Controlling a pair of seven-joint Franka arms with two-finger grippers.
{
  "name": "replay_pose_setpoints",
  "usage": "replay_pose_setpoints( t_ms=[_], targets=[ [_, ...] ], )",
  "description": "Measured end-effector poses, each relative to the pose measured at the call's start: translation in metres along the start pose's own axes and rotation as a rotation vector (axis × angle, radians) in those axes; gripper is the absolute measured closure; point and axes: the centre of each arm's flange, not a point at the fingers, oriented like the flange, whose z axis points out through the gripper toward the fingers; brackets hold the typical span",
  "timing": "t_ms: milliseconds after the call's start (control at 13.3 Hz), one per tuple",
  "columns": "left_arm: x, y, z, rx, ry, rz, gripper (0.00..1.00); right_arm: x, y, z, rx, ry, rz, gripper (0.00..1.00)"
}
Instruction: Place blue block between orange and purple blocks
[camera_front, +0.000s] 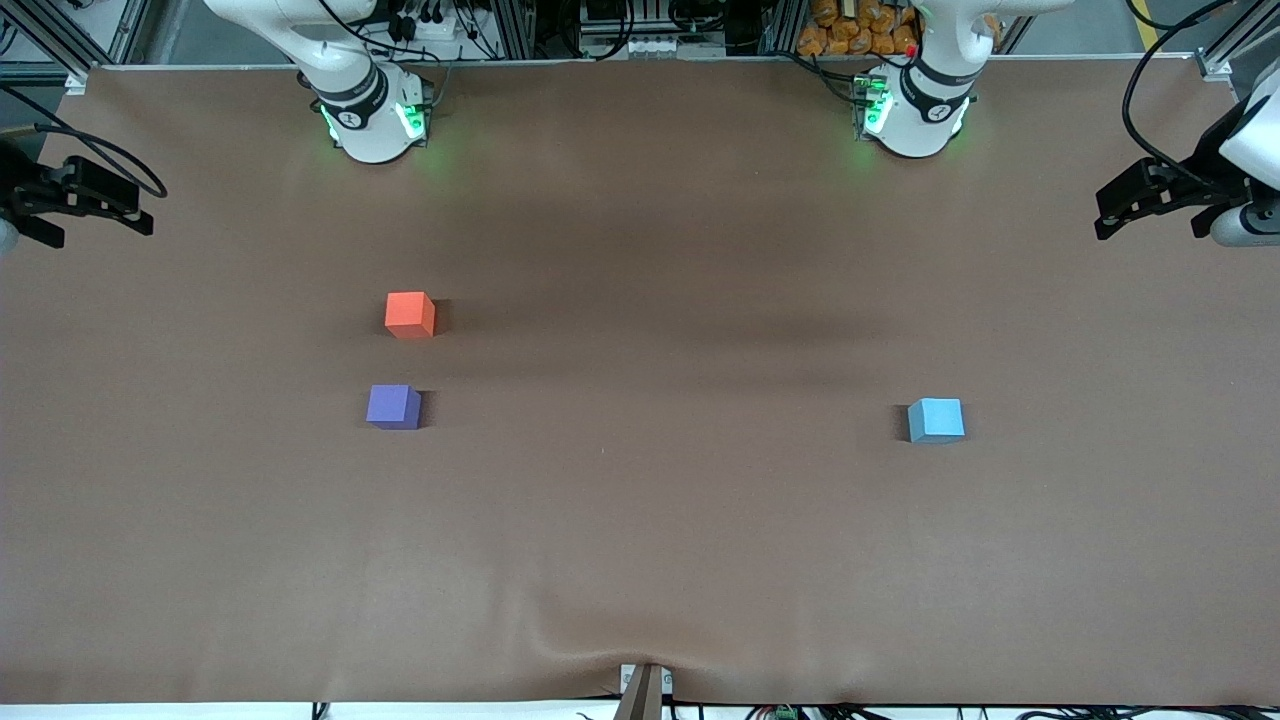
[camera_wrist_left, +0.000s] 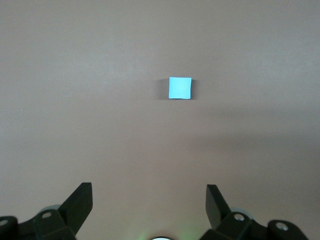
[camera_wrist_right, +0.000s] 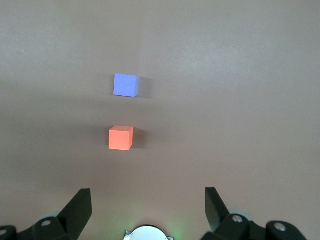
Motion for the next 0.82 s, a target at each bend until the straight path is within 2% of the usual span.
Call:
replay_pose_setpoints(
  t_ms=[825],
  targets=[
    [0.0049, 0.0016, 0.0049, 0.0, -0.004, 0.001, 0.0, -0.0007, 0.0037, -0.0001, 0.001, 0.0, 0.007, 0.0]
  ],
)
